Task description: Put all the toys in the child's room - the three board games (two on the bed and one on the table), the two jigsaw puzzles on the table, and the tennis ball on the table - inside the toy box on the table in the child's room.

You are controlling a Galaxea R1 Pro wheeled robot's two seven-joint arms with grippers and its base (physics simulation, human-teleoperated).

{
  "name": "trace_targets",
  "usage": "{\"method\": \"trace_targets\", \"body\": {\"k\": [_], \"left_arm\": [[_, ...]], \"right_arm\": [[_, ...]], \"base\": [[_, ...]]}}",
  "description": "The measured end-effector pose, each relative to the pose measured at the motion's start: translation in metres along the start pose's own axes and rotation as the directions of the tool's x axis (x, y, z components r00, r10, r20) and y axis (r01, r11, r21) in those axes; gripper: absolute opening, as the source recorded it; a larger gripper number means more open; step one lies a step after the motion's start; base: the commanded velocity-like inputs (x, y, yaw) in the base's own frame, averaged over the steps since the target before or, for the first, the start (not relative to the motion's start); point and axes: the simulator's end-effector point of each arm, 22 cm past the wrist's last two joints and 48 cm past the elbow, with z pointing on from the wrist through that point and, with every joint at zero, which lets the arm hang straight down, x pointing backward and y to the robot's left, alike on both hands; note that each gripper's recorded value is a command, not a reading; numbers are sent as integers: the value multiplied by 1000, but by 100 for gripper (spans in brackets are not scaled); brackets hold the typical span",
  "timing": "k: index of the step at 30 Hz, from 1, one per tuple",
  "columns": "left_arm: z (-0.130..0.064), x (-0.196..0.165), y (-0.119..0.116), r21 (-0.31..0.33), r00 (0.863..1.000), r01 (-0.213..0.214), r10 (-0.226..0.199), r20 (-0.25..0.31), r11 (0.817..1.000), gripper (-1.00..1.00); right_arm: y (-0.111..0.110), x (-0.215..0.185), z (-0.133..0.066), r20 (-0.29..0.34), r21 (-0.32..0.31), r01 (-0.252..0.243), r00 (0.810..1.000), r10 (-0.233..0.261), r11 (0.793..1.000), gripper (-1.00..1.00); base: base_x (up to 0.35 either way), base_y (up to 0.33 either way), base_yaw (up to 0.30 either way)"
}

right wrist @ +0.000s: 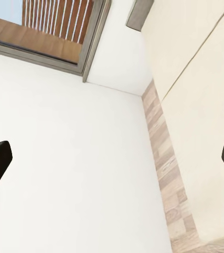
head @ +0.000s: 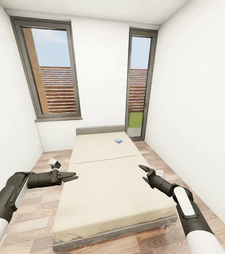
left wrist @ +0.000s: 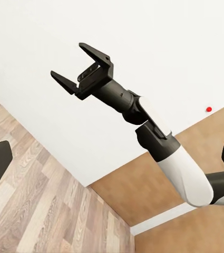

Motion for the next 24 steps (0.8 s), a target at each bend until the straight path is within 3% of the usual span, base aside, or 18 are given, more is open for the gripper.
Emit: {"method": "trace_targets", "body": {"k": [8, 24], "left_arm": [[0, 0, 0, -2, 1000, 0, 0, 0, 1000, 100], [0, 0, 2, -10, 1000, 1, -1, -1, 1000, 100]], "right_arm": [[0, 0, 0, 0, 0, 0, 1000, 0, 1000, 100], [-1, 0, 0, 0, 2, 0, 1000, 0, 1000, 100]], "base": [[0, -89, 0], [0, -279, 13]]}}
